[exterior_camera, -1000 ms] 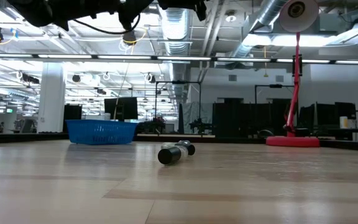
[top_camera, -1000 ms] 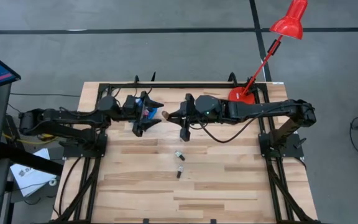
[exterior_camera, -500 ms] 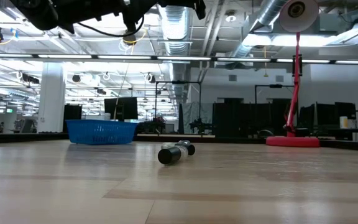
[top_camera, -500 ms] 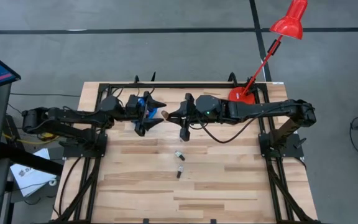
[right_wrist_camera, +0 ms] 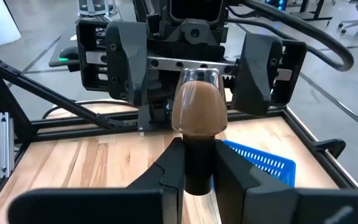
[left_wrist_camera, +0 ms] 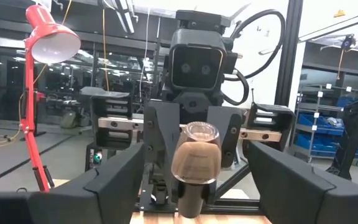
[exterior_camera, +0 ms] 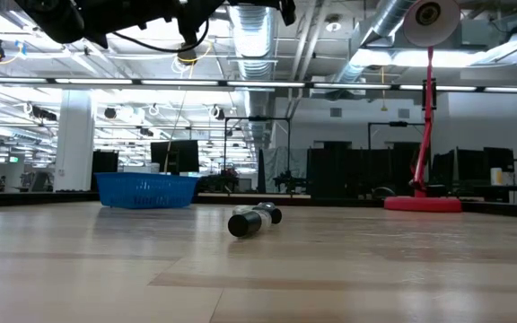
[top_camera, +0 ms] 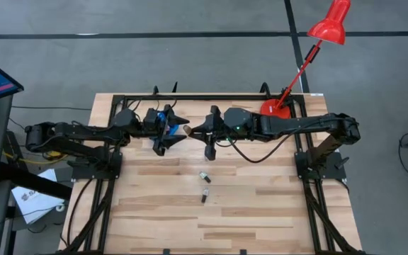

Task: Pick & Place Nail Polish
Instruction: Put the brown nail polish bottle into the blue bin

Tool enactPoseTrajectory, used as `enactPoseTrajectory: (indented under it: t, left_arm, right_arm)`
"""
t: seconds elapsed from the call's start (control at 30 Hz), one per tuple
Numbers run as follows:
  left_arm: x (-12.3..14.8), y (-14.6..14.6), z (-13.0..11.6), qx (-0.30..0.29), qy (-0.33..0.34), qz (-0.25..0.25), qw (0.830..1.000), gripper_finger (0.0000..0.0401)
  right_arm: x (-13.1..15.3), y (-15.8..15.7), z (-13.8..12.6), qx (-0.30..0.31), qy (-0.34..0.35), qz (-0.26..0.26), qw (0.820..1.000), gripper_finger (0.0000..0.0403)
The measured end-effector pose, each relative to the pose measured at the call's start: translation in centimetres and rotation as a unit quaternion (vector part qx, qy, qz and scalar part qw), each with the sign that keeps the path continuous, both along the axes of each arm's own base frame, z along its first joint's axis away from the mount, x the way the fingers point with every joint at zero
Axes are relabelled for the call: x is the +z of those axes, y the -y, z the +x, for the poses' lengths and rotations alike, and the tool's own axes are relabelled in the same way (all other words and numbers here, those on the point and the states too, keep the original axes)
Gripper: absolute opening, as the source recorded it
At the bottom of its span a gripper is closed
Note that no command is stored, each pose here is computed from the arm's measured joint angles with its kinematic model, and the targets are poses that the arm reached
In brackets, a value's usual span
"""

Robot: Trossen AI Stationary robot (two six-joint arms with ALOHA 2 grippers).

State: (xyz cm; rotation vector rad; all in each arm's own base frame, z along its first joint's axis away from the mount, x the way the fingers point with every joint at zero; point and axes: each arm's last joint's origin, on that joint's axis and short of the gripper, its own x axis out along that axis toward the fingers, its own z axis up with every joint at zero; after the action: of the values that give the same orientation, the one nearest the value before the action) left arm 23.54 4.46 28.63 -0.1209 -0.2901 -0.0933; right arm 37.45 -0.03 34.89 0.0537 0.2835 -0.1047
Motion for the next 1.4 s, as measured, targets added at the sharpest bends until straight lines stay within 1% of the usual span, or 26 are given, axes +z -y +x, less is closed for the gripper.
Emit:
enactPoseTrajectory:
  t: [0.1,0.3,0.5,0.6,1.1,1.33,1.4]
  left_arm:
    - [-0.01,-0.01,0.01,0.0,0.0,0.0,1.0,0.0264]
    - [-0.04,-0.03,0.11,0.0,0.002,0.001,1.0,0.0248]
    - [-0.01,-0.03,0.1,0.0,0.004,0.001,1.0,0.0217]
    - [0.0,-0.02,0.1,-0.003,0.004,-0.009,1.0,0.0202]
    - [0.06,-0.02,0.08,-0.004,0.007,-0.008,1.0,0.014]
    - [0.05,0.02,0.09,-0.009,0.007,-0.007,1.0,0.0131]
    - [-0.01,0.17,0.19,-0.013,0.007,-0.006,1.0,0.0121]
  right_arm:
    - [0.04,0.0,0.01,0.0,0.002,0.0,1.0,0.0046]
    - [0.09,0.0,0.03,0.0,0.005,0.0,1.0,0.0046]
    - [0.08,0.0,0.02,0.0,0.004,0.001,1.0,0.0046]
    - [0.08,-0.01,0.03,0.001,0.005,0.001,1.0,0.0046]
    - [0.07,-0.06,0.03,0.013,0.004,0.004,1.0,0.0046]
    - [0.07,-0.08,0.03,0.016,0.004,0.004,1.0,0.0046]
    - [0.06,-0.1,0.0,0.017,0.002,0.005,1.0,0.0046]
